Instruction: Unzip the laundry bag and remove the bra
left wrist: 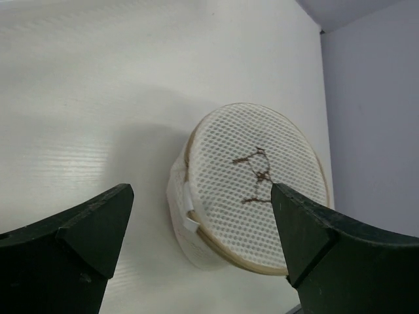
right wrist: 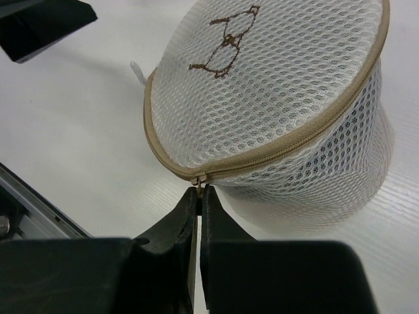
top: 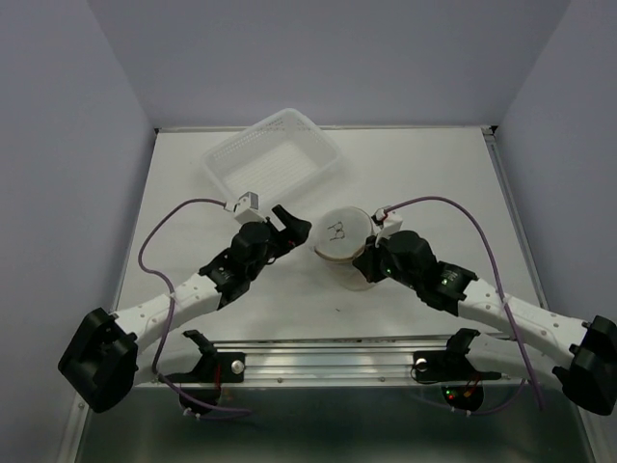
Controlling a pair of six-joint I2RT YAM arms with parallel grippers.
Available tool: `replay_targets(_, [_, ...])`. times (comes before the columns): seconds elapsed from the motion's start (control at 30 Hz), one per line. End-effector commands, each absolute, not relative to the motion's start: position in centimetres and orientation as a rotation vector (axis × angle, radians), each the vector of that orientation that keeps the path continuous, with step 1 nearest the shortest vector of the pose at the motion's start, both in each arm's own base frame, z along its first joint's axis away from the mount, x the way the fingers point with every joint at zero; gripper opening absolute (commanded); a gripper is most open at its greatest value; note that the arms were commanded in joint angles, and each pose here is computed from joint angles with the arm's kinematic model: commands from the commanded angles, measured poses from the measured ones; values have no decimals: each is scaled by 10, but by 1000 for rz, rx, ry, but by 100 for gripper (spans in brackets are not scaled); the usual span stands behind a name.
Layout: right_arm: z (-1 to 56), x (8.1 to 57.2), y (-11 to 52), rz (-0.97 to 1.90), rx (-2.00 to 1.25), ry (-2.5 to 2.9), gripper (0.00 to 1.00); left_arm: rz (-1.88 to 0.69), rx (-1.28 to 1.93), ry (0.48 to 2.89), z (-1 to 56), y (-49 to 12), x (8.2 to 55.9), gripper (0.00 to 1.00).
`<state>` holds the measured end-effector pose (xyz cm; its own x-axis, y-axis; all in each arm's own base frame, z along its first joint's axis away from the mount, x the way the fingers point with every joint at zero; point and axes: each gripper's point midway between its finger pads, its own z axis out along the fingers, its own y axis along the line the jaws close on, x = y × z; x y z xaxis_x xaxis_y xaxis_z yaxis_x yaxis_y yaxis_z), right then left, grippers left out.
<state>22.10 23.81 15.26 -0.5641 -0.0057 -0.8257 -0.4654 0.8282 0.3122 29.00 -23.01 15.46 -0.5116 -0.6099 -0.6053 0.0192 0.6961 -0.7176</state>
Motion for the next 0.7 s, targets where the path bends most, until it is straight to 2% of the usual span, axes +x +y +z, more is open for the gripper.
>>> replay_targets(0.0, [154, 230, 251, 698, -296, 2070, 1, -918, -471, 1898, 180, -229, 274, 99])
replay_targets(0.27, [155, 238, 265, 718, -269, 2053, 1, -1059, -609, 1930, 165, -258, 242, 99])
replay_targets(0.5, [154, 236, 268, 730, -272, 2051, 1, -1095, -592, 1980, 156, -288, 251, 97])
replay_targets(0.67, [147, 231, 269, 740, -273, 2065, 1, -1092, -599, 1971, 155, -300, 262, 91])
